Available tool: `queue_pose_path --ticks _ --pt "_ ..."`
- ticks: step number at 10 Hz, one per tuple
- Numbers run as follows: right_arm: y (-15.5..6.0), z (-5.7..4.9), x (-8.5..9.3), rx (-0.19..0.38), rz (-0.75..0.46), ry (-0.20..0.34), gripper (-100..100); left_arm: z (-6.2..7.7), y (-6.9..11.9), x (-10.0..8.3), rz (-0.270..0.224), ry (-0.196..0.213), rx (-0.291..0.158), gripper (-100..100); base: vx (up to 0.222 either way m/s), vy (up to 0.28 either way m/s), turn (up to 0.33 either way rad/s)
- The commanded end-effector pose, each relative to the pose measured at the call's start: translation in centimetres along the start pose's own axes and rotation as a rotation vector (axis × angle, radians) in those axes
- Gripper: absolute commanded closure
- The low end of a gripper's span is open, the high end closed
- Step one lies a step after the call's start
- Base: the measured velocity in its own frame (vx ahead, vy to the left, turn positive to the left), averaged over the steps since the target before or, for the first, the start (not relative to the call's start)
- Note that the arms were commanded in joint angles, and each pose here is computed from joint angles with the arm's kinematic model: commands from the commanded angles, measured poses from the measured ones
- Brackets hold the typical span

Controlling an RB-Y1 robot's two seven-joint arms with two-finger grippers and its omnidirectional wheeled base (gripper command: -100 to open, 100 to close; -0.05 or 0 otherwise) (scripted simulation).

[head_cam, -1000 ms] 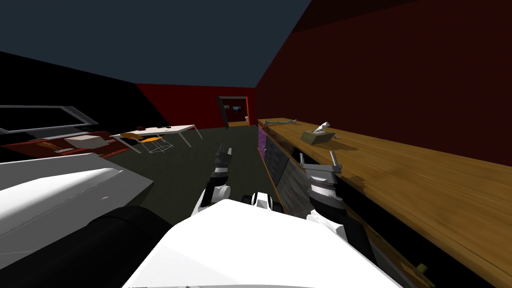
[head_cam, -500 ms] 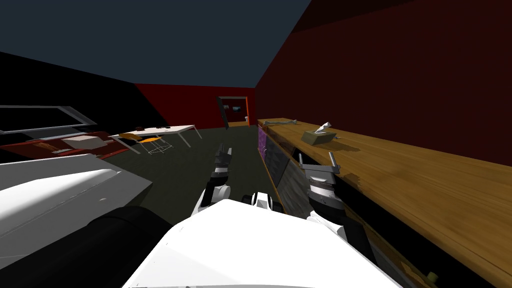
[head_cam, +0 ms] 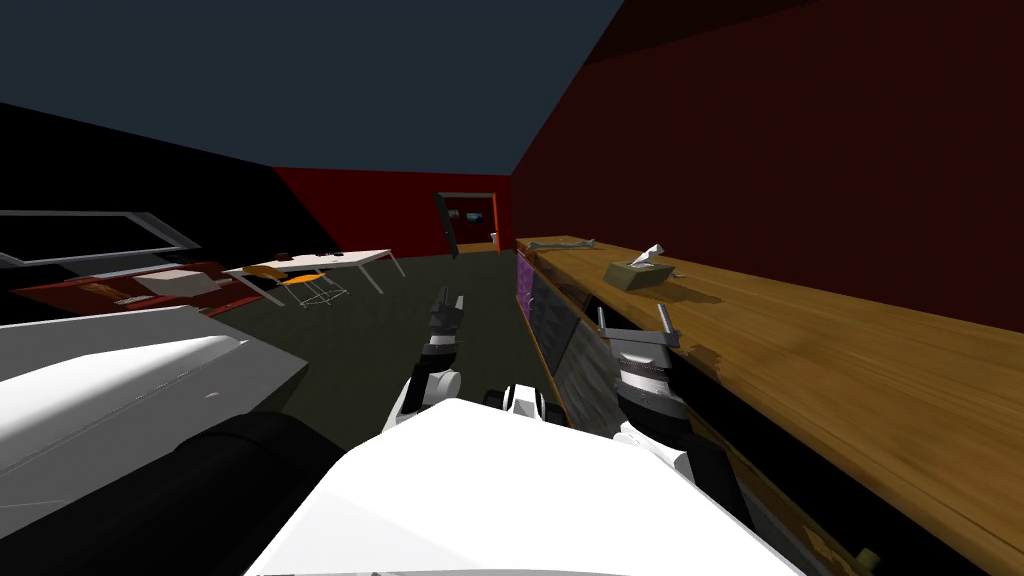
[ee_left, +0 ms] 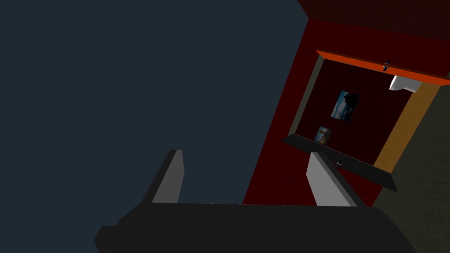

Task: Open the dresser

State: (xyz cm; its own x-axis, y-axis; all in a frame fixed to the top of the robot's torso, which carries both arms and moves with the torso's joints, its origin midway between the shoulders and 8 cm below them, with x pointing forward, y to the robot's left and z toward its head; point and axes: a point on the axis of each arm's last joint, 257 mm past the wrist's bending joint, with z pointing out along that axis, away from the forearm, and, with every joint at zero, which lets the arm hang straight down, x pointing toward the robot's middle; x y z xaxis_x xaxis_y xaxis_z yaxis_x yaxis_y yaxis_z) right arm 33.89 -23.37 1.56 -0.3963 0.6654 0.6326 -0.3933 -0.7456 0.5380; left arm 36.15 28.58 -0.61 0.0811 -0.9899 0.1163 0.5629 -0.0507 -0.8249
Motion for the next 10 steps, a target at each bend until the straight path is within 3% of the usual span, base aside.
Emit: queue_pose_path --ticks 1,10 --pt "-0.8 0.1 -0.7 0.028 0.078 -0.013 -100 0.0 0.0 0.0 0.000 0.000 0.000 0 0.022 0.021 -0.062" --pt "-3.6 0.6 -2.4 0.133 0.378 -0.064 -100 0.0 0.0 0.0 0.000 0.000 0.000 0 0.032 0.030 -0.039"
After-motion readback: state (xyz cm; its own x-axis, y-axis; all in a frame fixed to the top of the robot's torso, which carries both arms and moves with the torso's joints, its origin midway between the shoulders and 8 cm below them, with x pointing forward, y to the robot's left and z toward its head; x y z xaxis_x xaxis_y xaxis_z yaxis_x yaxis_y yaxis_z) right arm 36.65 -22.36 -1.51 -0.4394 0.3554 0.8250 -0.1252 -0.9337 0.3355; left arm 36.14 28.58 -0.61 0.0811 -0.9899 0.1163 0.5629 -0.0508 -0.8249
